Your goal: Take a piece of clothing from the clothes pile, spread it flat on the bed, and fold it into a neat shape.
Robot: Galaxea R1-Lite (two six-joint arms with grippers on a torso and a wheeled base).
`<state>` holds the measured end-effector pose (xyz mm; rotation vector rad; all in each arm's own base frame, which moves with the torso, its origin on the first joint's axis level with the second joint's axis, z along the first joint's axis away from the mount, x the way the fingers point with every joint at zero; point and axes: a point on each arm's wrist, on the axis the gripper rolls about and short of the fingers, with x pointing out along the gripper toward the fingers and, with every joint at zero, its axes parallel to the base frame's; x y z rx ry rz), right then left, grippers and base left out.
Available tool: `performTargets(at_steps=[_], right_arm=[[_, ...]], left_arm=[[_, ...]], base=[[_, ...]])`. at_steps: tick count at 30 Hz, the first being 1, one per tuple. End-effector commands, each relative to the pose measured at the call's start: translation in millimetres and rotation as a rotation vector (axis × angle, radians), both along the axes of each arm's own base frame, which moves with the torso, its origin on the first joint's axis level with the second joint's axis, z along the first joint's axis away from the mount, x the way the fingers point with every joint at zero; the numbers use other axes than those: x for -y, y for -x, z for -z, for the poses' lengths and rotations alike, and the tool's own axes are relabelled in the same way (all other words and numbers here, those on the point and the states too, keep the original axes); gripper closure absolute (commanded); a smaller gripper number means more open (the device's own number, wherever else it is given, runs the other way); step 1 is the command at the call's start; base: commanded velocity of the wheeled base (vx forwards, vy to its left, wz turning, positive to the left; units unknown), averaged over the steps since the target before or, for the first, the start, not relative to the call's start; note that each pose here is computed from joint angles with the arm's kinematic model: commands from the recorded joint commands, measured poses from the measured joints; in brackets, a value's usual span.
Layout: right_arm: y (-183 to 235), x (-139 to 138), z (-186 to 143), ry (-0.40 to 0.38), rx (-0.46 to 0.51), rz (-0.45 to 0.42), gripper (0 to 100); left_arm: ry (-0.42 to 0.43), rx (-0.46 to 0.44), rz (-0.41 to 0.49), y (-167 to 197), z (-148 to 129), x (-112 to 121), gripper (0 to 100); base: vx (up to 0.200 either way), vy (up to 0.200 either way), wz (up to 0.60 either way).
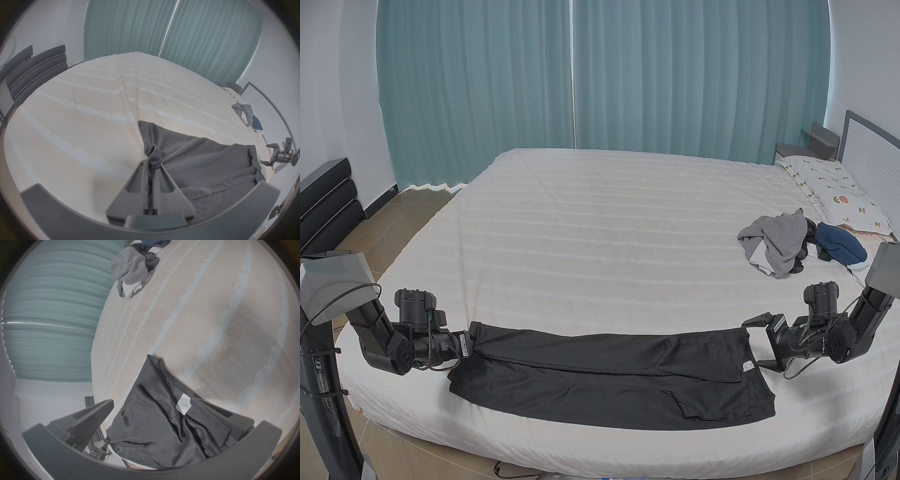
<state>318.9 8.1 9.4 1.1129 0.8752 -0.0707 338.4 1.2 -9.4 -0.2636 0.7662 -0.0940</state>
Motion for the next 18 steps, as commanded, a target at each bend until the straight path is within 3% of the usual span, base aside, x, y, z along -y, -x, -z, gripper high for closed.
performTargets(at_steps=[1,8,9,18], right_arm=[[0.1,0.0,0.3,-0.001,-0.001,-0.001,0],[0.1,0.0,-0.2,-0.001,0.001,-0.001,0],[0.1,0.0,0.3,-0.001,-0.001,-0.001,0],[0.1,0.0,0.3,-0.001,-0.001,-0.001,0]], left_arm=[[0.0,0.004,-0.001,-0.1,-0.6,-0.2,100],[0.001,-0.002,-0.001,1.5,1.3,-0.6,100],[0.001,-0.002,-0.001,1.5,1.3,-0.6,0],[0.011,-0.001,0.017,0.8,2.6,4.2,0]], base=[[0.0,0.0,0.0],[0.0,0.0,0.0],[0.0,0.0,0.0],[0.0,0.0,0.0]])
